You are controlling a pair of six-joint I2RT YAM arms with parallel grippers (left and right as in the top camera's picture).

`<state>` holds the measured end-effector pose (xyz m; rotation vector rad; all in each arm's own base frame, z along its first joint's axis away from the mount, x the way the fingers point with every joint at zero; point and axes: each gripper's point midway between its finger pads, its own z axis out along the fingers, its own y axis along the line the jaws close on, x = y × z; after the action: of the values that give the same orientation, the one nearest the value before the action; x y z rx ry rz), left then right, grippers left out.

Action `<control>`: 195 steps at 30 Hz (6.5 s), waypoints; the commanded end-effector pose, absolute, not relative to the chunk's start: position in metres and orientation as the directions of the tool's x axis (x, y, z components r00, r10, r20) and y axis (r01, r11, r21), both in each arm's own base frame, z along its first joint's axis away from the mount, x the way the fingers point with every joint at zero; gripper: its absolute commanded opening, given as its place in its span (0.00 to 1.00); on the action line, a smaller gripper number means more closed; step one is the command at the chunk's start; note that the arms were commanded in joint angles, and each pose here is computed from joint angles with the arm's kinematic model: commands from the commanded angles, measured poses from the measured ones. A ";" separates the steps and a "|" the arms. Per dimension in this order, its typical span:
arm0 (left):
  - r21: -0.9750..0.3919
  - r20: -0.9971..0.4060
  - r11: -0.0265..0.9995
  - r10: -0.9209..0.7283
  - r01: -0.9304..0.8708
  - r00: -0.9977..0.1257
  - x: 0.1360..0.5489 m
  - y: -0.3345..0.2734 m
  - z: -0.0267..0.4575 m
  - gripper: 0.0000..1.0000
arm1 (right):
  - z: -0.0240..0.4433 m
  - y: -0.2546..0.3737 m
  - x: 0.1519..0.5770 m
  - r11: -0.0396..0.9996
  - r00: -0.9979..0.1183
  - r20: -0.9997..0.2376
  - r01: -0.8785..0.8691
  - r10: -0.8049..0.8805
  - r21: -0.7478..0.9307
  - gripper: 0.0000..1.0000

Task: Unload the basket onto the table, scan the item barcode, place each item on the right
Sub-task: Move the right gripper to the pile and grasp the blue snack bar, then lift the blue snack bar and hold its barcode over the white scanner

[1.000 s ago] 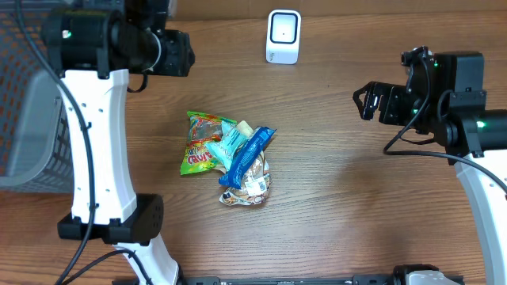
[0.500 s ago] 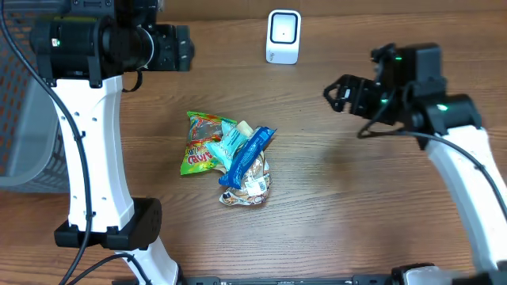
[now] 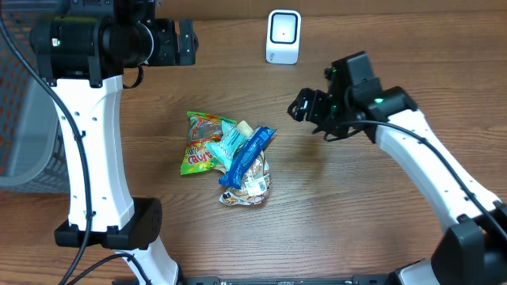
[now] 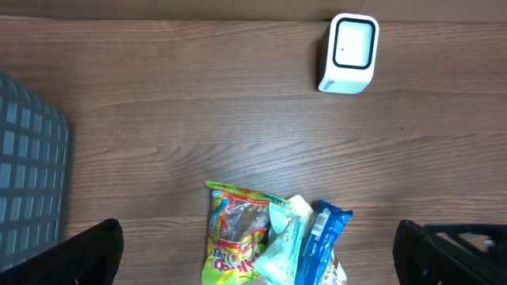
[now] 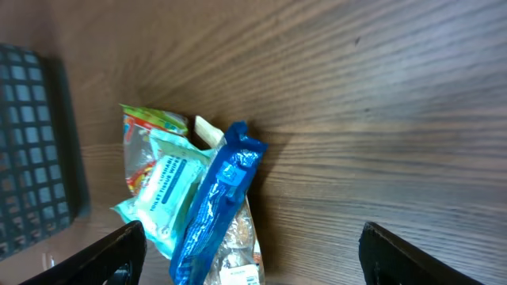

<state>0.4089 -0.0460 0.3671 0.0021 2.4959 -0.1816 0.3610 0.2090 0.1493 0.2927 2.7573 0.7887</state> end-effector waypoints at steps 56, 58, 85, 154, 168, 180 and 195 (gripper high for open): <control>-0.166 -0.497 0.986 -0.056 0.031 -0.866 0.439 -0.053 0.320 1.00 | 0.092 0.291 0.340 0.784 -0.959 -0.234 -0.268 -0.161 0.560 0.20; -0.166 -0.497 0.986 -0.056 0.031 -0.866 0.439 -0.053 0.320 1.00 | 0.093 0.292 0.338 0.774 -0.961 -0.222 -0.263 -0.162 0.576 0.38; -0.166 -0.497 0.986 -0.056 0.031 -0.866 0.439 -0.053 0.320 1.00 | 0.030 0.285 0.324 0.849 -0.997 0.070 0.065 0.033 0.525 0.08; -0.166 -0.497 0.986 -0.056 0.031 -0.866 0.439 -0.053 0.320 1.00 | 0.281 0.137 0.533 0.993 -0.288 -0.955 -0.107 -0.070 -0.040 0.04; -0.166 -0.497 0.986 -0.056 0.031 -0.866 0.439 -0.053 0.320 1.00 | 0.173 0.187 0.601 0.239 -0.044 -0.239 -0.015 -0.970 -0.971 0.04; -0.166 -0.497 0.986 -0.056 0.031 -0.866 0.439 -0.053 0.320 1.00 | 0.156 0.171 0.607 0.184 -0.096 -0.187 0.045 -0.978 -0.982 0.04; -0.166 -0.497 0.986 -0.056 0.031 -0.866 0.439 -0.053 0.320 1.00 | 0.175 0.134 0.611 0.310 -0.159 -0.334 0.159 -0.929 -0.937 0.04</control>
<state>0.4368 -0.0535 0.3184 0.0029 2.6153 -0.2162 0.6080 0.1417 0.1584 -0.8689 1.3738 -1.1876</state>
